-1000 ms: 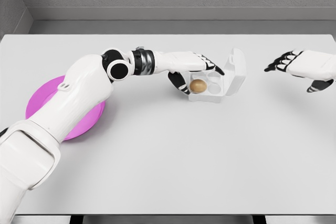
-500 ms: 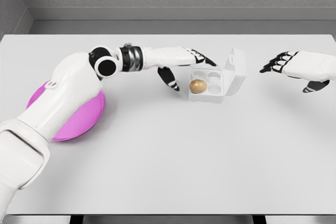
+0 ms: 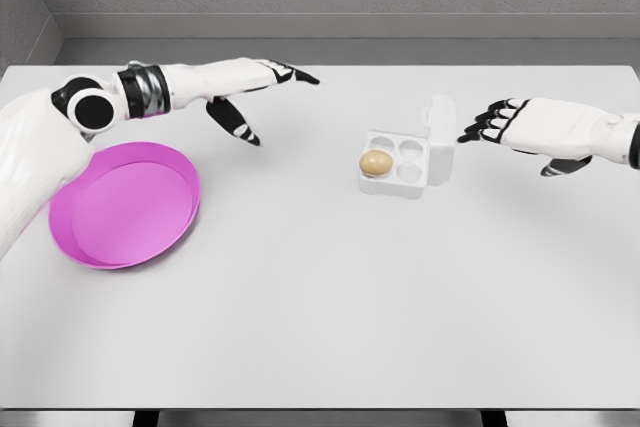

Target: Pack egg into the box and close the box lid

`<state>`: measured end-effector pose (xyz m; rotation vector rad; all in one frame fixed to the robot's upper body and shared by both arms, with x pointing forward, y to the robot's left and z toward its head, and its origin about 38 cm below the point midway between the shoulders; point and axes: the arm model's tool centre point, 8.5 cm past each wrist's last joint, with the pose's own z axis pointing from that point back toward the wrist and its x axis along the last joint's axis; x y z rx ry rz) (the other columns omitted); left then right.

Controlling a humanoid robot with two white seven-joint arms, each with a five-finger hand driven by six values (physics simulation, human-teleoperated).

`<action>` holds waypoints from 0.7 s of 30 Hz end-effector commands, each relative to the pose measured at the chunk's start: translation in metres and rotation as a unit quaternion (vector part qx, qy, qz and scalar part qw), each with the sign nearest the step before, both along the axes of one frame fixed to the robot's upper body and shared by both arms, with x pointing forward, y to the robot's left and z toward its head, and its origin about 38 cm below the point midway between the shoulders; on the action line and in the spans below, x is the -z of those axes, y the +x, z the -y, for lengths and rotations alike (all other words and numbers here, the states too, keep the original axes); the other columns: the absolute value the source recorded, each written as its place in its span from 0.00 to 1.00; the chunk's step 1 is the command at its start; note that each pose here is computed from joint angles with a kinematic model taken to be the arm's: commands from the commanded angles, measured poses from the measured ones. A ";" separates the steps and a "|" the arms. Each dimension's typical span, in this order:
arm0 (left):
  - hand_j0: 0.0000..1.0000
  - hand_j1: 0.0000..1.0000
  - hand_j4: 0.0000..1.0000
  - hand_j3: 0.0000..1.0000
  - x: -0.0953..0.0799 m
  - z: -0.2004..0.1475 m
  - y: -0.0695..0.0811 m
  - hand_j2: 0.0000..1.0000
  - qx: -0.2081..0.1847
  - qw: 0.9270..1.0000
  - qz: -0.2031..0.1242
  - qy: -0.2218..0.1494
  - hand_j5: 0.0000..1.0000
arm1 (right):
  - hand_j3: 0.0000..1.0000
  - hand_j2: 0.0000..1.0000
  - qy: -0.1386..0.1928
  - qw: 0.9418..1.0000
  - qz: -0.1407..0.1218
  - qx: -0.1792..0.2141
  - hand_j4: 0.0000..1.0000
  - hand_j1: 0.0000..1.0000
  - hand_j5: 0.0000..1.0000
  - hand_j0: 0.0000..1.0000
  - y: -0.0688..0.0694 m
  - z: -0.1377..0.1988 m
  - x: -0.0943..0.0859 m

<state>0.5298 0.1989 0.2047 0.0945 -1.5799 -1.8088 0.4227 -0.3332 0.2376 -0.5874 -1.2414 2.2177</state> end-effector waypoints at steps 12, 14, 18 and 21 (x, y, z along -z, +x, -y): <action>1.00 1.00 1.00 1.00 -0.006 -0.017 0.003 1.00 -0.020 1.000 0.003 -0.008 1.00 | 1.00 1.00 0.018 0.995 0.016 -0.092 1.00 1.00 1.00 1.00 -0.019 -0.063 -0.007; 1.00 1.00 1.00 1.00 -0.006 -0.017 0.003 1.00 -0.020 1.000 0.003 -0.009 1.00 | 1.00 1.00 0.017 0.994 0.004 -0.110 1.00 1.00 1.00 1.00 -0.020 -0.076 0.002; 1.00 1.00 1.00 1.00 -0.006 -0.017 0.003 1.00 -0.020 1.000 0.003 -0.009 1.00 | 1.00 1.00 0.024 0.993 -0.001 -0.117 1.00 1.00 1.00 1.00 -0.019 -0.085 0.006; 1.00 1.00 1.00 1.00 -0.006 -0.018 0.003 1.00 -0.021 1.000 0.003 -0.010 1.00 | 1.00 1.00 0.012 0.991 -0.026 -0.132 1.00 1.00 1.00 1.00 -0.026 -0.094 0.026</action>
